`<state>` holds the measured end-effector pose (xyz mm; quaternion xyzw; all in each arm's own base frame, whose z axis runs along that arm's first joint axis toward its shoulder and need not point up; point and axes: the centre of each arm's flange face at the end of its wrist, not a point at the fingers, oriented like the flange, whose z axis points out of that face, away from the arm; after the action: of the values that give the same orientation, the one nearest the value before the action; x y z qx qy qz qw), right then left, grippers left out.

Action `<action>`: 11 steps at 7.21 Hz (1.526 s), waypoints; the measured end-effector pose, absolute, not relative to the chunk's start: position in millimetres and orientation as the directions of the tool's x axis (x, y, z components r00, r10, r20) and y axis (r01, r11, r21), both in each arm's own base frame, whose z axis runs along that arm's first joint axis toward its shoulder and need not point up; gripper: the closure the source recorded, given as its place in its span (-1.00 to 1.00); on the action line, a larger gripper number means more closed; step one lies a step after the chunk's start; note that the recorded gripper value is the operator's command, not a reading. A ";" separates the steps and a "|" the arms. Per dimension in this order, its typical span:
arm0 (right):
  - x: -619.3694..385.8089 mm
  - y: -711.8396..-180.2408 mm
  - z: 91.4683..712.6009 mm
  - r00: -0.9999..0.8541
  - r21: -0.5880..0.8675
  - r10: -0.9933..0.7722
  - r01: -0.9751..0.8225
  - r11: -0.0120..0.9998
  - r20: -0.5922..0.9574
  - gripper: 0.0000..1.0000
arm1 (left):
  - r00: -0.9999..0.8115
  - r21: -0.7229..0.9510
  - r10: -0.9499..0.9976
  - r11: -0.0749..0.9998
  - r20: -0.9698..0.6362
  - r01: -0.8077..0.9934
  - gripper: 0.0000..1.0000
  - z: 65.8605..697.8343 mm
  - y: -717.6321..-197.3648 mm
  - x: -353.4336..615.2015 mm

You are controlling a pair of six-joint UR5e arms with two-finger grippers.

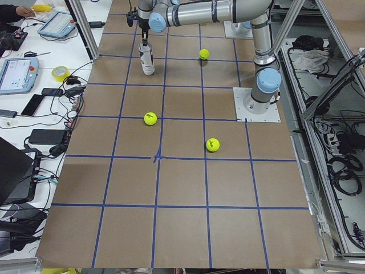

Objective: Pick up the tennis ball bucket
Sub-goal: 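Lift the can's open end with the left gripper, tilting it upright, then open the left gripper and raise it off the upright can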

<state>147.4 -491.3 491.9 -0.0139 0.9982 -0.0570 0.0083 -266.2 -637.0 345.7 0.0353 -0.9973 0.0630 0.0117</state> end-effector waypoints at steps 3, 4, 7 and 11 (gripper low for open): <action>147.2 -491.5 491.7 -0.999 -0.114 -0.028 -0.026 0.993 -0.015 -1.00 | -0.995 -0.116 -0.074 0.990 0.061 -0.081 -1.00 348.8 -629.5 -269.4; 147.2 -491.4 491.8 -0.999 -0.114 -0.028 -0.026 0.993 -0.015 -1.00 | -0.995 -0.122 -0.076 0.989 0.072 -0.084 -1.00 355.6 -627.2 -270.0; 147.3 -491.3 491.4 -0.999 -0.113 -0.030 -0.028 0.993 -0.016 -1.00 | -0.989 -0.156 -0.092 0.982 0.116 -0.110 -1.00 392.4 -616.3 -272.7; 146.8 -491.4 491.3 -0.999 -0.113 -0.030 -0.028 0.993 -0.016 -1.00 | -0.989 -0.107 -0.104 0.988 0.103 -0.115 -0.96 495.0 -544.3 -257.2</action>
<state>146.8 -491.4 491.3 -0.0146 0.9983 -0.0563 0.0089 -257.2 -544.3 495.0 0.0550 -0.9957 0.0562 0.0487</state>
